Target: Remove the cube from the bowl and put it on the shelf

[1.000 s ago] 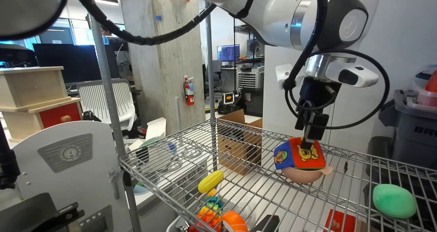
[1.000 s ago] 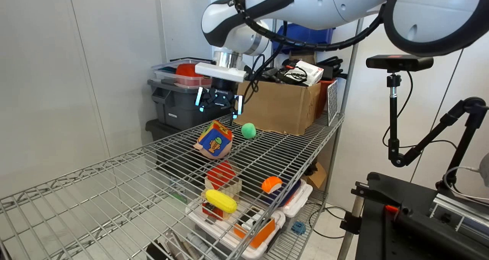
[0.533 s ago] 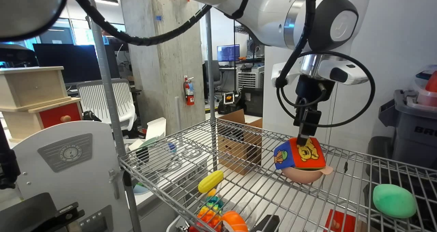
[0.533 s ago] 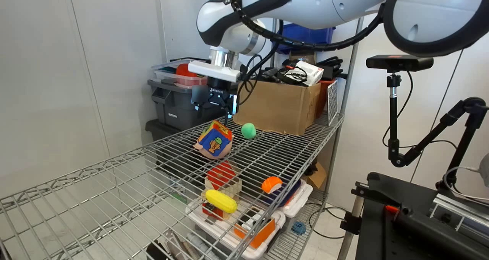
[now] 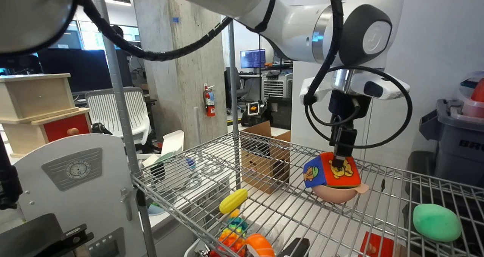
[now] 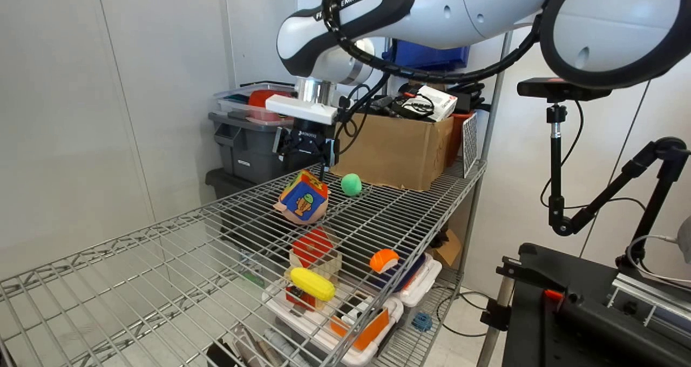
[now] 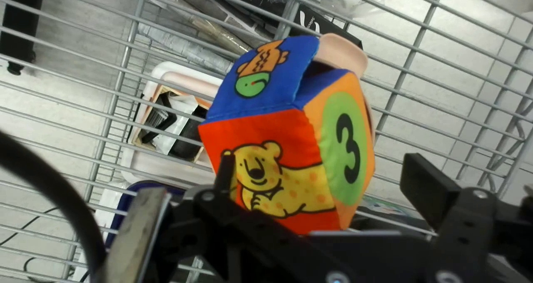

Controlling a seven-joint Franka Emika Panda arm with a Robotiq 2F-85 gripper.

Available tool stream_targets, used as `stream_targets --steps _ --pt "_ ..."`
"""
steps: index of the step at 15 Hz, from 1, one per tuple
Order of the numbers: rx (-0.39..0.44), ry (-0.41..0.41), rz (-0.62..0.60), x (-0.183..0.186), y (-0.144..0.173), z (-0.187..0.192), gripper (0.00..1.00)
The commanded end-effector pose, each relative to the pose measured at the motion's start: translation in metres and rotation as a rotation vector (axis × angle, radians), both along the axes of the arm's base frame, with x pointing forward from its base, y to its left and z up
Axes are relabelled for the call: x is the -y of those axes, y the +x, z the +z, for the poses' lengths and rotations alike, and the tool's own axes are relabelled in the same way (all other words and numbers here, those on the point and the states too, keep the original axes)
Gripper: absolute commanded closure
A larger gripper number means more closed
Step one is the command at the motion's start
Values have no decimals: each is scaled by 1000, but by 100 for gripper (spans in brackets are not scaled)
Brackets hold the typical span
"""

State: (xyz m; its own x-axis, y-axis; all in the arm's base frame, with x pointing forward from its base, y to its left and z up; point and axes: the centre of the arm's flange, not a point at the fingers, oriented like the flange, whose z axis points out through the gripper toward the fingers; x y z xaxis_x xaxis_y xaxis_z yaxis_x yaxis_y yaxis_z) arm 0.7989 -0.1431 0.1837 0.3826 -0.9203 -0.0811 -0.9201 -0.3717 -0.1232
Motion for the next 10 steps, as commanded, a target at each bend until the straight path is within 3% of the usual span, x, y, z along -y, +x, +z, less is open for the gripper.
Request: stream_targets --steps 1,2,3,6,10 --pt "-6 -64 -26 11 74 -11 0" --pt "-17 -78 -30 10 73 -14 23" --pt "-26 -85 -33 10 73 -16 26" --pt "-46 -111 -35 8 72 -21 51" --pt "-19 -99 -25 4 75 -13 77"
